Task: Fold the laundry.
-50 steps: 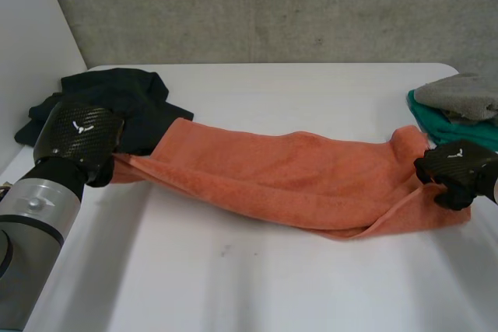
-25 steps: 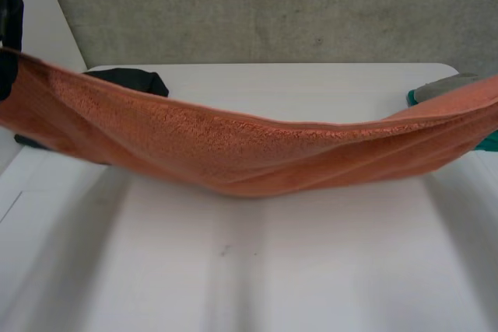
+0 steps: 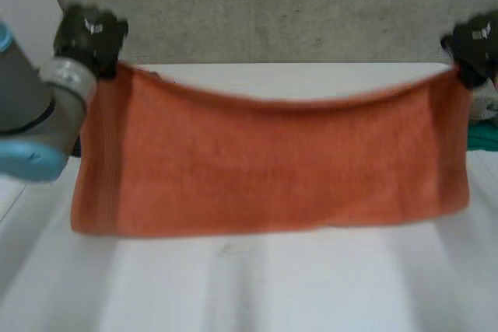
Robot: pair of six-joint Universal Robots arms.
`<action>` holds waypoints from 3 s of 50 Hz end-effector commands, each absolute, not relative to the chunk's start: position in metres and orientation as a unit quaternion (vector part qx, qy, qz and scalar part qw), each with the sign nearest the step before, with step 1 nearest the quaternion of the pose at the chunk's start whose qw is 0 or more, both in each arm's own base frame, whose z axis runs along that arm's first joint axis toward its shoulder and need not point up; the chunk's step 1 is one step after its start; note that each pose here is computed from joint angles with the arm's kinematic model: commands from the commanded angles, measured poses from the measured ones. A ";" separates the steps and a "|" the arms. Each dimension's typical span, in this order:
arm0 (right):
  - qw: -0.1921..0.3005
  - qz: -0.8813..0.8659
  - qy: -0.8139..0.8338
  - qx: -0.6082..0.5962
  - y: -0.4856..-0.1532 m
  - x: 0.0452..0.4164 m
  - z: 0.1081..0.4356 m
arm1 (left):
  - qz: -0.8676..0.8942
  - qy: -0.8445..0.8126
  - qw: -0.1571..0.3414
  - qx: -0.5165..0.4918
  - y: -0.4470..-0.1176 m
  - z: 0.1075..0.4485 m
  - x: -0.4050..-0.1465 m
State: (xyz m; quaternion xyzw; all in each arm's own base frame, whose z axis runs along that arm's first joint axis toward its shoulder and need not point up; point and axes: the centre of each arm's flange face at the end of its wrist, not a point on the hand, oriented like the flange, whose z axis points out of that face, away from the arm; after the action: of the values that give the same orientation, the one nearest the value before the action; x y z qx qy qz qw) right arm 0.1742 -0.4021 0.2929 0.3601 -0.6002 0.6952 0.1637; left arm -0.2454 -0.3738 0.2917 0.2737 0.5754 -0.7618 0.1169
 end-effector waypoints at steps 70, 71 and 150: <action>0.100 0.488 -0.745 0.443 -0.346 0.114 0.199 | -0.613 0.645 0.126 0.439 -0.259 0.196 -0.233; 0.107 0.494 -0.741 0.443 -0.352 0.118 0.198 | -0.625 0.639 0.138 0.428 -0.276 0.193 -0.237; 0.040 0.548 -0.783 0.290 -0.403 0.134 0.123 | -0.742 0.602 0.030 0.293 -0.285 0.178 -0.273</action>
State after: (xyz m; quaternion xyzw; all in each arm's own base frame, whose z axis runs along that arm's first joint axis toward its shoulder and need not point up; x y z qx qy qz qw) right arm 0.1395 -0.3972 0.1246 0.2963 -0.7869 0.5408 0.0227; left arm -0.2730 -0.2852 0.1780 0.2929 0.6022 -0.7422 0.0282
